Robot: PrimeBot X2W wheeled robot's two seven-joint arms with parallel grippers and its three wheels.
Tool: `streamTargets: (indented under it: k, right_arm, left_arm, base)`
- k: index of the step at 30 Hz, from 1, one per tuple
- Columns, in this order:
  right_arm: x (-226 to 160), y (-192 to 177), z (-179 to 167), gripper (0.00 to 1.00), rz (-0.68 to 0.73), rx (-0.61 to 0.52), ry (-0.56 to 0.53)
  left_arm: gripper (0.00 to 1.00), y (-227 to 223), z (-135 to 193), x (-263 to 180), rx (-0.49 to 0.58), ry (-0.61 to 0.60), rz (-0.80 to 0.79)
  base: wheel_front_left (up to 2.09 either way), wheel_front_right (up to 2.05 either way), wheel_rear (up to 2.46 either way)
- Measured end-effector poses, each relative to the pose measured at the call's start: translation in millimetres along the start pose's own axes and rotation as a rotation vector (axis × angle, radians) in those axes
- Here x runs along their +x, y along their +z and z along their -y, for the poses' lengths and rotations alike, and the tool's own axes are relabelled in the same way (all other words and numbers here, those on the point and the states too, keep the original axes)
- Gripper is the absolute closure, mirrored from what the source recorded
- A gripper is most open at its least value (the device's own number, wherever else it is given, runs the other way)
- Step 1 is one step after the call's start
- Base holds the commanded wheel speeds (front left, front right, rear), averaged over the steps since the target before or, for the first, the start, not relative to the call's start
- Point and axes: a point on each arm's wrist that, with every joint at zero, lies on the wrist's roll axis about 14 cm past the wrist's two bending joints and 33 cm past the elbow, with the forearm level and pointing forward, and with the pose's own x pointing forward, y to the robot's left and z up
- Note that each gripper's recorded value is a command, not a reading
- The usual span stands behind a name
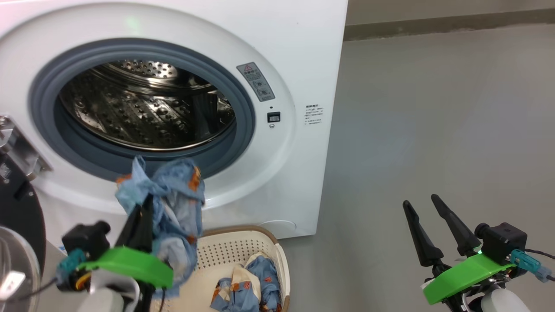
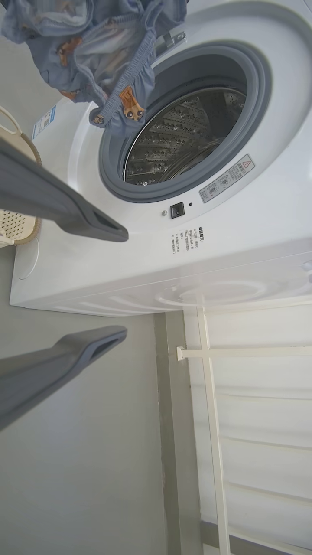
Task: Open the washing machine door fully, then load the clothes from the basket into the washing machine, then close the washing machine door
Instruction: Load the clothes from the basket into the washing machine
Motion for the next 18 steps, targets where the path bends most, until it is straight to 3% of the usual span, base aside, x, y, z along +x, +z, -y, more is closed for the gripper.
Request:
streamTargets:
  k: [18]
  right_arm:
    - [30, -20, 29, 0.00, -0.039, -0.005, -0.068]
  left_arm:
    - [1.00, -2, -38, 137, 0.050, 0.038, -0.016]
  base:
    - [0.00, 0.00, 0.00]
